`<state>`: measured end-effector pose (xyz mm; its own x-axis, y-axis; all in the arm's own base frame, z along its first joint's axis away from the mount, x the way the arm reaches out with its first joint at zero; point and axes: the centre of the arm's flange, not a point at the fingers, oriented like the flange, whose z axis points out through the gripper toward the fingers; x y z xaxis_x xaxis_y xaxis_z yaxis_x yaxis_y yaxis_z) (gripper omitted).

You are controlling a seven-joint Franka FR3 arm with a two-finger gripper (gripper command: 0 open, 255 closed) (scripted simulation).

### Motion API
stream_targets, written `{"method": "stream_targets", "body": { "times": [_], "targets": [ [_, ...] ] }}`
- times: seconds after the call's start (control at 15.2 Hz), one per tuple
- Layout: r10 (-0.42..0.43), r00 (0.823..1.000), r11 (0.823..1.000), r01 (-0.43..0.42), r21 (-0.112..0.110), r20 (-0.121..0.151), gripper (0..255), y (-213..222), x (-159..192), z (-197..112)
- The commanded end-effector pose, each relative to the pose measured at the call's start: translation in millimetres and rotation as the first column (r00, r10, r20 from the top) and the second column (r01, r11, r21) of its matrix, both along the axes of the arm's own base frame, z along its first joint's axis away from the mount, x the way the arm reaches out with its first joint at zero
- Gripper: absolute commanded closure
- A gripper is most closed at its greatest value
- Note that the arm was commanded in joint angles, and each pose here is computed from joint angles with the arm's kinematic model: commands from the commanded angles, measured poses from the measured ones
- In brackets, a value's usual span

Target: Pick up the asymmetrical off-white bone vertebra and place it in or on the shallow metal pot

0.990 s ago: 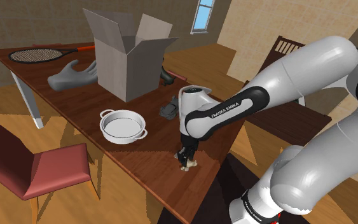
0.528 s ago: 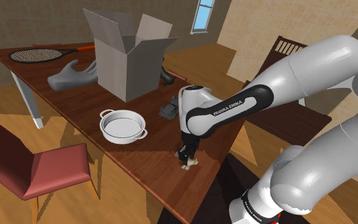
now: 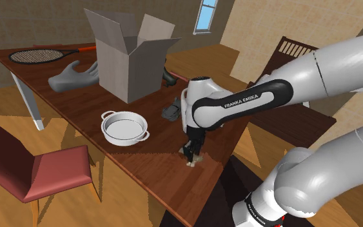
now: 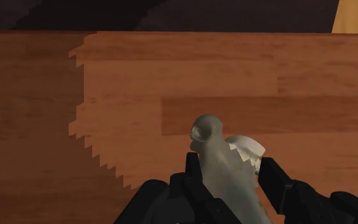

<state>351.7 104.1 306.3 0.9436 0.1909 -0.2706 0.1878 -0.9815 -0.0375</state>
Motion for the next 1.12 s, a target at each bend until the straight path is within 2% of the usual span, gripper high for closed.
{"method": "stream_targets", "body": {
  "times": [0.0,0.73,1.06],
  "targets": [
    [0.000,1.000,1.000,0.000,0.000,-0.001,255,0.3,0.0,10.4],
    [0.000,1.000,1.000,0.000,0.000,0.000,255,0.3,-0.1,65.0],
    [0.000,1.000,1.000,0.000,0.000,-0.001,255,25.4,61.0,67.6]
  ]
}}
